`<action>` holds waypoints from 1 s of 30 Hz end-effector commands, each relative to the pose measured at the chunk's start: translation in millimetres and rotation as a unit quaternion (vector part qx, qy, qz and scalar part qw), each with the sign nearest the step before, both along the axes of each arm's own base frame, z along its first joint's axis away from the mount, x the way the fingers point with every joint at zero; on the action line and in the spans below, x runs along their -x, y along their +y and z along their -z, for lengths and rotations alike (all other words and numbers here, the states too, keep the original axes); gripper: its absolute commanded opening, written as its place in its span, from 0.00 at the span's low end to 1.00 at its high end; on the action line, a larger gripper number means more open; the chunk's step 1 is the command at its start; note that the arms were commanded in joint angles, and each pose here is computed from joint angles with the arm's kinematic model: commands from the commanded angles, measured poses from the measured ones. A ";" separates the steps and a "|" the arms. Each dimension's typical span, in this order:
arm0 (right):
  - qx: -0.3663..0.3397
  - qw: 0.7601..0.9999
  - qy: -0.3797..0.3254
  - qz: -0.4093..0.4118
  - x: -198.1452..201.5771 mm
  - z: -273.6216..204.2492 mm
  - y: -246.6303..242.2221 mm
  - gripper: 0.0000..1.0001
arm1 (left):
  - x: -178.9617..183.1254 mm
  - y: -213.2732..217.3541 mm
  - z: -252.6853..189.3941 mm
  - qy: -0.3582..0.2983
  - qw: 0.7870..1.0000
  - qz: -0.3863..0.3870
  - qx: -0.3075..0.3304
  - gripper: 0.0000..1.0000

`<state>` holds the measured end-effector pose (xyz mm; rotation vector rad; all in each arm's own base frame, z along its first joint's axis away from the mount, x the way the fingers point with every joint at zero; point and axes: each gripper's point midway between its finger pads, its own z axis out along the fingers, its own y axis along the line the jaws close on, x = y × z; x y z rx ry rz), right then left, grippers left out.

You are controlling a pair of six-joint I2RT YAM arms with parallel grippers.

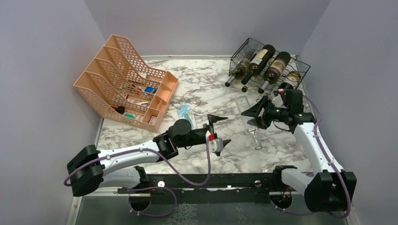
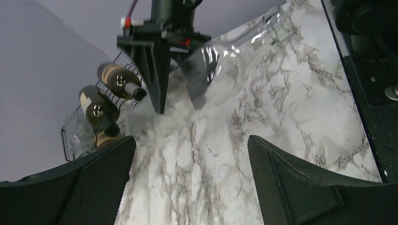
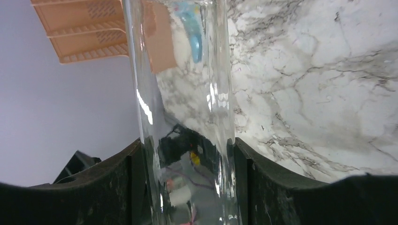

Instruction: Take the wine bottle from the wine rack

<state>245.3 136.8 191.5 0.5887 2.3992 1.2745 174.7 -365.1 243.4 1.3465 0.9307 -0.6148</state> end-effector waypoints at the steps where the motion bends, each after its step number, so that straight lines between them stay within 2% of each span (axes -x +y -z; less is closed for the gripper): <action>1: -0.045 0.999 -0.003 -0.024 -2.5 1.0 31.8 0.28 | 11.4 -7.2 -11.6 -0.119 0.993 -0.011 0.007 0.96; 7: -0.056 0.995 0.037 -0.069 -1.5 19.6 80.7 0.28 | 36.8 -20.9 7.4 -0.152 0.988 0.008 -0.016 0.95; 11: -0.054 0.993 0.054 -0.092 -2.4 27.2 101.6 0.28 | 46.5 -26.6 18.3 -0.156 0.987 0.024 -0.028 0.89; 21: -0.049 0.990 0.070 -0.109 2.2 37.8 119.7 0.29 | 53.2 -34.1 37.5 -0.153 0.986 0.045 -0.052 0.68; 30: -0.046 0.990 0.073 -0.113 8.6 40.0 123.8 0.29 | 44.1 -37.5 55.0 -0.163 0.983 0.027 -0.084 0.65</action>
